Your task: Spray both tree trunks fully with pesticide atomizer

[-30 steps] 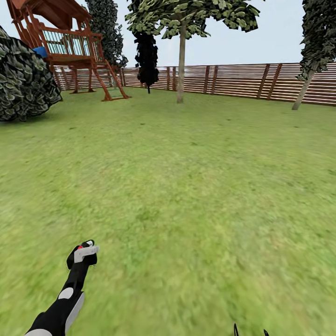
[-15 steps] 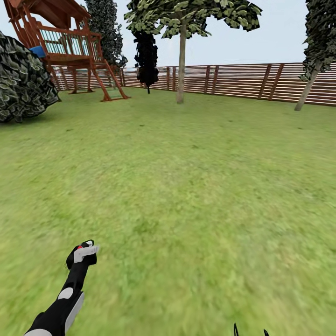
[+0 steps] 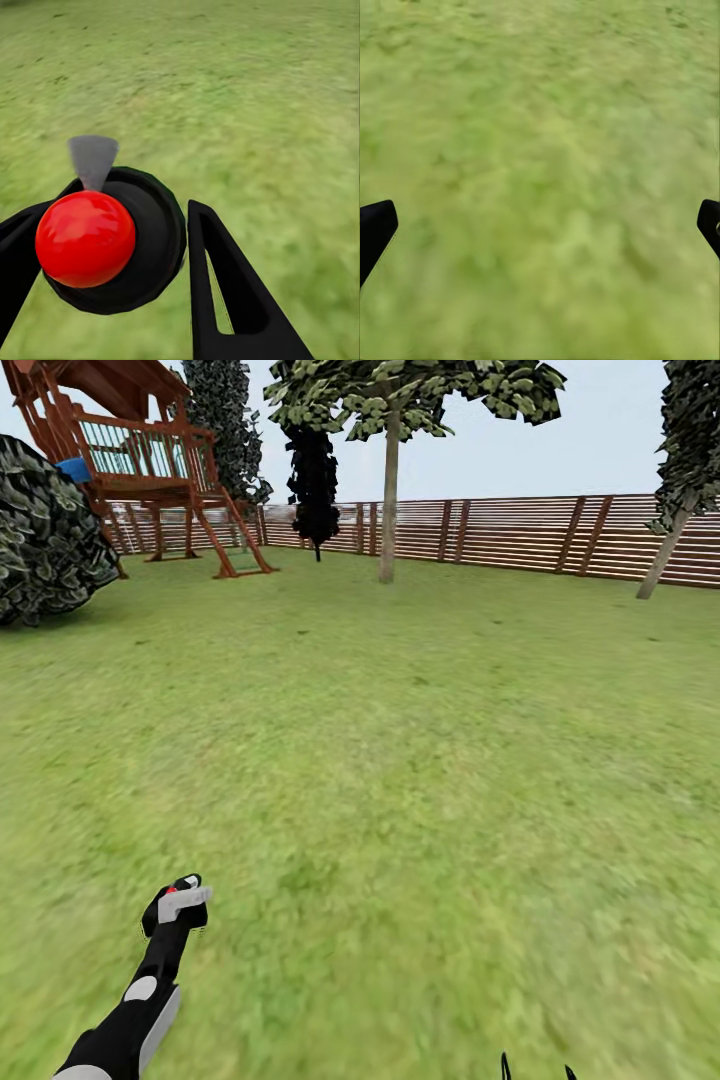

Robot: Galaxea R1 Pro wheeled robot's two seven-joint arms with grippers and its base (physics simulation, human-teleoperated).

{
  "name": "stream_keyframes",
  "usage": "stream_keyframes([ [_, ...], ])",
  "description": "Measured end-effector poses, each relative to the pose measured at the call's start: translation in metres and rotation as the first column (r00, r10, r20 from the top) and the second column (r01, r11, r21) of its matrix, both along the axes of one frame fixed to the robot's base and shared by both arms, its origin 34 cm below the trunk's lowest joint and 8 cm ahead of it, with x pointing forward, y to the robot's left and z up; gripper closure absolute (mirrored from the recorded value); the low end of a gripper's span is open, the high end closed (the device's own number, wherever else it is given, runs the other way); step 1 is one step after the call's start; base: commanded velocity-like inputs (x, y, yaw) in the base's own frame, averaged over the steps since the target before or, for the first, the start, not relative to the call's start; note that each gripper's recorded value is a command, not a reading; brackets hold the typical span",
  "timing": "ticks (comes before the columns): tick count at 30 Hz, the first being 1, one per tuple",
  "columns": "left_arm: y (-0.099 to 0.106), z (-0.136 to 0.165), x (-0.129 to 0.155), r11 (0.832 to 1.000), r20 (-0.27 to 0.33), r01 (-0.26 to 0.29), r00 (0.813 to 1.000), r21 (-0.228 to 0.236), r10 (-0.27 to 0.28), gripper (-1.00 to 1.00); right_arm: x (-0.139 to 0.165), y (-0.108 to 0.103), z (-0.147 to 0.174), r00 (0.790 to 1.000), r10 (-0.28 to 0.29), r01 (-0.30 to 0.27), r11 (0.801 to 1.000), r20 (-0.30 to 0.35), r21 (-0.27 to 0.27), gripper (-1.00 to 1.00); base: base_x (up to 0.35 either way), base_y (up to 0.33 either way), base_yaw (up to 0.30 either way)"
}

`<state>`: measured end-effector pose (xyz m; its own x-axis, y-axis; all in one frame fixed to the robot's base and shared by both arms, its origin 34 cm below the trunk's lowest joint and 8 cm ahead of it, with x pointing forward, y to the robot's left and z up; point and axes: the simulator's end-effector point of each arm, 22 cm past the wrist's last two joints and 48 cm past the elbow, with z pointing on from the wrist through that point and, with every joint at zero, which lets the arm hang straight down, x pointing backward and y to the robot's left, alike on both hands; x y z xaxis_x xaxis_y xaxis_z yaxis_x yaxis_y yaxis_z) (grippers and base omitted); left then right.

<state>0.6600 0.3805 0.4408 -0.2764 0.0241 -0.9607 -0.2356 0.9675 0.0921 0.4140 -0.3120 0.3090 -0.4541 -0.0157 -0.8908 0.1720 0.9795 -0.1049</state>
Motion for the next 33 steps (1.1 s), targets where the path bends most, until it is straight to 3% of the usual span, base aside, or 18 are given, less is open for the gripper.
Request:
stream_keyframes([
  [33, -0.0001, 0.0, 0.0, 1.0, 0.0, 0.001, 1.0, 0.001, -0.001, 1.0, 0.0, 0.0, 0.0, 1.0, 0.0, 0.0, 1.0, 0.0, 0.0, -1.0, 0.34, 0.0, 0.0],
])
